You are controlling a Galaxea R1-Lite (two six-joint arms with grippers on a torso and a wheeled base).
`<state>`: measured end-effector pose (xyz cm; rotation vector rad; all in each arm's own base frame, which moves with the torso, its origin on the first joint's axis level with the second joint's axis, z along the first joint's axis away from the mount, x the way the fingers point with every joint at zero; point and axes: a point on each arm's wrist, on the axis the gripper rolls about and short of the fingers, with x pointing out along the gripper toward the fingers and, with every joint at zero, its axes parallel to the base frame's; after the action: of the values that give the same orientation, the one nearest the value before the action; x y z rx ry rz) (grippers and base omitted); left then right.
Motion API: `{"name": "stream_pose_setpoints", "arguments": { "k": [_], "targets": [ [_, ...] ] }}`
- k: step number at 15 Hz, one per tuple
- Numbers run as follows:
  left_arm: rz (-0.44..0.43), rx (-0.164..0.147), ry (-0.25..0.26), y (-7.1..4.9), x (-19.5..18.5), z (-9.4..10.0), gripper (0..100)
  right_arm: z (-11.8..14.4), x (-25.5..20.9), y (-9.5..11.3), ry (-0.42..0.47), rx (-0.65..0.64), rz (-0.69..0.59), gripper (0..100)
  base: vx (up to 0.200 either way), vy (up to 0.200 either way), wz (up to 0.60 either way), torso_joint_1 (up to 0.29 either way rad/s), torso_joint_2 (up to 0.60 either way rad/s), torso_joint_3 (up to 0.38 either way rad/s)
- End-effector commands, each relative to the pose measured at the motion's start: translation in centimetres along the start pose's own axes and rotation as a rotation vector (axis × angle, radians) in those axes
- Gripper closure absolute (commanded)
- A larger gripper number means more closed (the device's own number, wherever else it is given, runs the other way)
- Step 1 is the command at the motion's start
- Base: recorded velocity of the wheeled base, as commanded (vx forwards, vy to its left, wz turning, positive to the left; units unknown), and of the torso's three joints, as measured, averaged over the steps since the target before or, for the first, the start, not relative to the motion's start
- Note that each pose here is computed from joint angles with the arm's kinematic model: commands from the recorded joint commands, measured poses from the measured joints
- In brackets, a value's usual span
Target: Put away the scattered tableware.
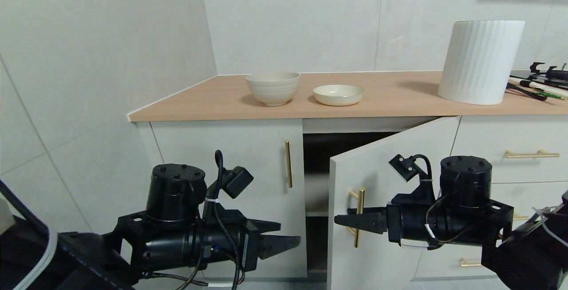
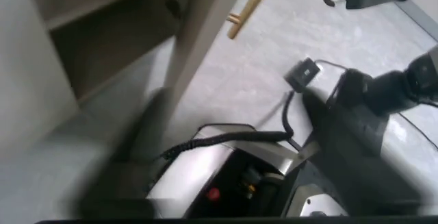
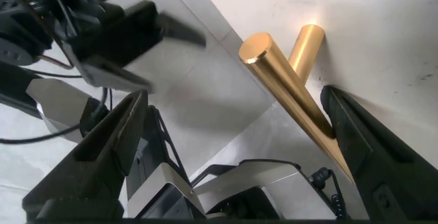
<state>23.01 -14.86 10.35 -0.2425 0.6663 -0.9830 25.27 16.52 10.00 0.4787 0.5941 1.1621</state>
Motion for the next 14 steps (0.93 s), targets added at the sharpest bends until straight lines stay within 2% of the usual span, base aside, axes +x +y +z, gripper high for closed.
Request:
{"name": "stream_pose_setpoints", "arguments": {
  "k": [1, 3, 5, 6, 8, 9, 10, 11, 14],
  "targets": [
    [-0.006, 0.000, 0.004, 0.5, 1.4, 0.1, 100, -0.3, 0.2, -0.3, 0.005, 0.006, -0.004, 0, 0.000, 0.000, 0.00, 0.000, 0.00, 0.000],
    [0.021, 0.001, -0.023, 2.0, 3.1, -0.2, 100, -0.3, 0.2, -0.4, 0.005, 0.006, -0.004, 0, 0.000, 0.000, 0.00, 0.000, 0.00, 0.000],
    [0.068, -0.010, -0.083, 3.6, 5.4, -0.3, 100, -0.3, 0.2, -0.4, 0.005, 0.007, -0.004, 0, 0.000, 0.000, 0.00, 0.000, 0.00, 0.000],
    [0.106, -0.020, -0.120, 5.1, 7.7, -0.3, 100, -0.4, 0.2, -0.4, 0.006, 0.008, -0.004, 0, 0.000, 0.000, 0.00, 0.000, 0.00, 0.000],
    [0.144, -0.009, -0.147, 6.7, 11.2, -0.3, 100, -0.3, 0.2, -0.3, 0.004, 0.006, -0.003, 0, 0.000, 0.000, 0.00, 0.000, 0.00, 0.000],
    [0.141, -0.003, -0.152, 6.9, 11.9, -0.4, 100, -0.3, 0.2, -0.3, 0.003, 0.005, -0.003, 0, 0.000, 0.000, 0.00, 0.000, 0.00, 0.000],
    [0.128, 0.028, -0.207, 7.0, 13.6, -0.4, 100, -0.4, 0.1, -0.3, 0.005, 0.007, -0.006, 0, 0.000, 0.000, 0.00, 0.000, 0.00, 0.000],
    [0.104, 0.051, -0.240, 6.2, 14.2, -0.5, 100, -0.4, 0.0, -0.3, 0.005, 0.007, -0.006, 0, 0.000, 0.000, 0.00, 0.000, 0.00, 0.000],
    [0.063, 0.086, -0.291, 4.9, 14.4, 0.0, 100, -0.6, -0.1, -0.2, -0.004, 0.002, -0.007, 0, 0.000, 0.000, 0.00, 0.000, 0.00, 0.000]
  ]
}}
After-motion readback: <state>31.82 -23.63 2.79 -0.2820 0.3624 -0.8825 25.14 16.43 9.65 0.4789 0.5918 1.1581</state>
